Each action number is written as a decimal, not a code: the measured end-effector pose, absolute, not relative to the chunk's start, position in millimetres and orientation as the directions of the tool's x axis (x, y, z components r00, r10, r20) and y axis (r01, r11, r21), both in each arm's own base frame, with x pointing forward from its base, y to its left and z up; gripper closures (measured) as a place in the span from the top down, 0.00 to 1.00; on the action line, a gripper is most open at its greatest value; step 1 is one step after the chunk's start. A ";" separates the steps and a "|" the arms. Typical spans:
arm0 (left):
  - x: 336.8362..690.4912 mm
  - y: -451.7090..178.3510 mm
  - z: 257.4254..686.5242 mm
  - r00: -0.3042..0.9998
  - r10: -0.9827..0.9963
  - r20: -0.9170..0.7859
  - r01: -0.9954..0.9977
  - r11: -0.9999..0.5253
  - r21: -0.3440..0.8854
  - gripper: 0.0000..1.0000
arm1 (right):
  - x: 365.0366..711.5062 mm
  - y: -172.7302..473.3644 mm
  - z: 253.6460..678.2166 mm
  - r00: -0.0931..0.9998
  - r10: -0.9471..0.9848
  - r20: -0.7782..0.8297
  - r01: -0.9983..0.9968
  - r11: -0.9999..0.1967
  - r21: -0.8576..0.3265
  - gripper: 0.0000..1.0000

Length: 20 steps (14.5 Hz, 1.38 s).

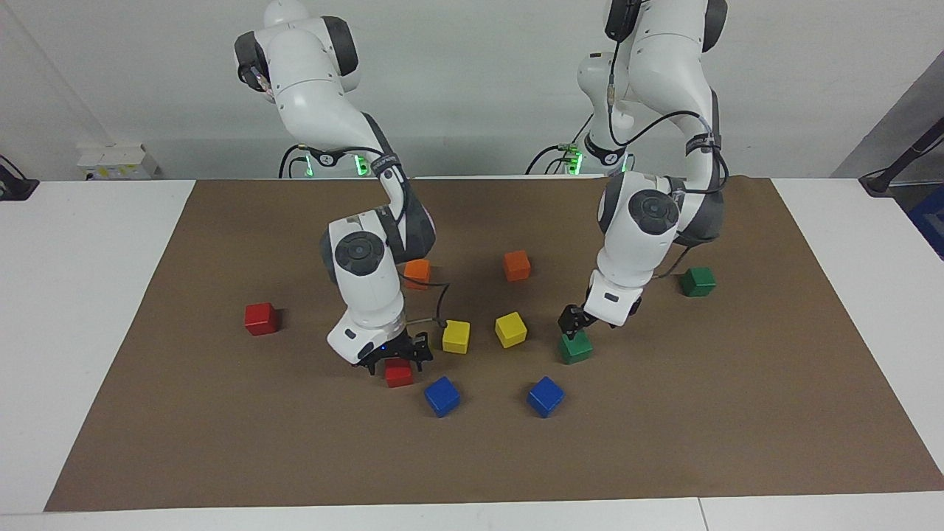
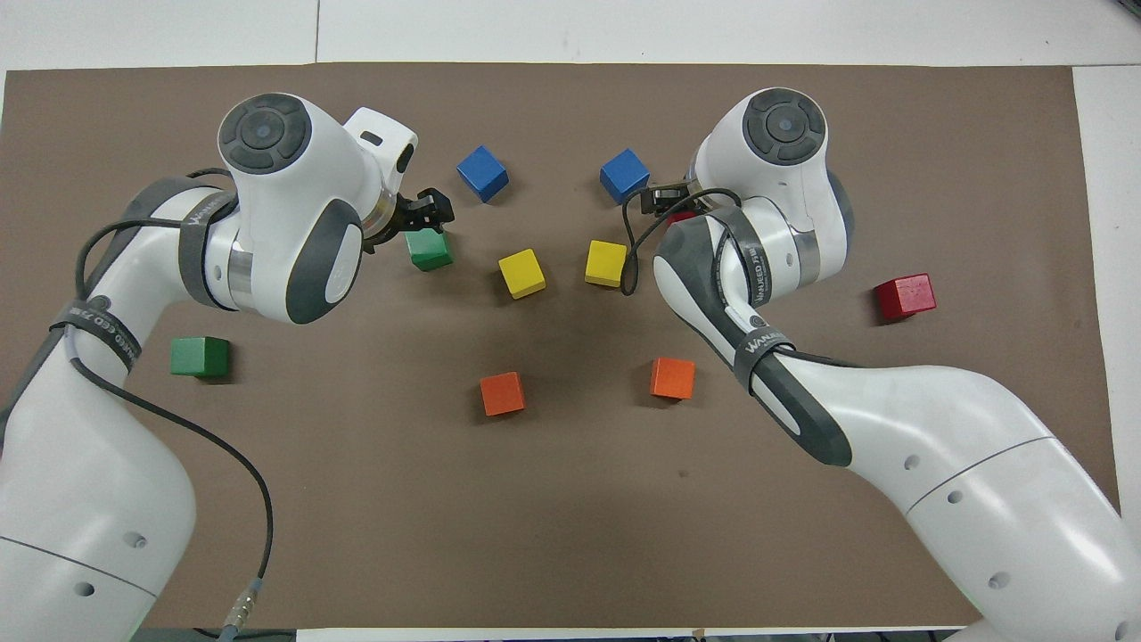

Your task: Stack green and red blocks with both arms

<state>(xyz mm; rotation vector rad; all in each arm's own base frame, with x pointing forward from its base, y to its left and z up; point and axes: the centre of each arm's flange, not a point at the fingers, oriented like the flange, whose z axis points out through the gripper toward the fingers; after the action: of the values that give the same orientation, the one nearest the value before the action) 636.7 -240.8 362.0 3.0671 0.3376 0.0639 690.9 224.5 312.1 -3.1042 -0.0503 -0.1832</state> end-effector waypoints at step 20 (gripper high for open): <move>623.1 -257.4 298.7 0.973 0.223 0.066 0.220 -0.974 0.054 0.55 | 573.6 1.8 445.0 0.992 0.117 0.045 0.115 -0.992 0.041 0.54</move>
<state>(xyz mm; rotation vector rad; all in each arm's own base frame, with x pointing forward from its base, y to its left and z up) 623.1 -257.4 298.7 3.0738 0.3453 0.1116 573.6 1.8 445.0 -3.1740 -0.1852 -0.0757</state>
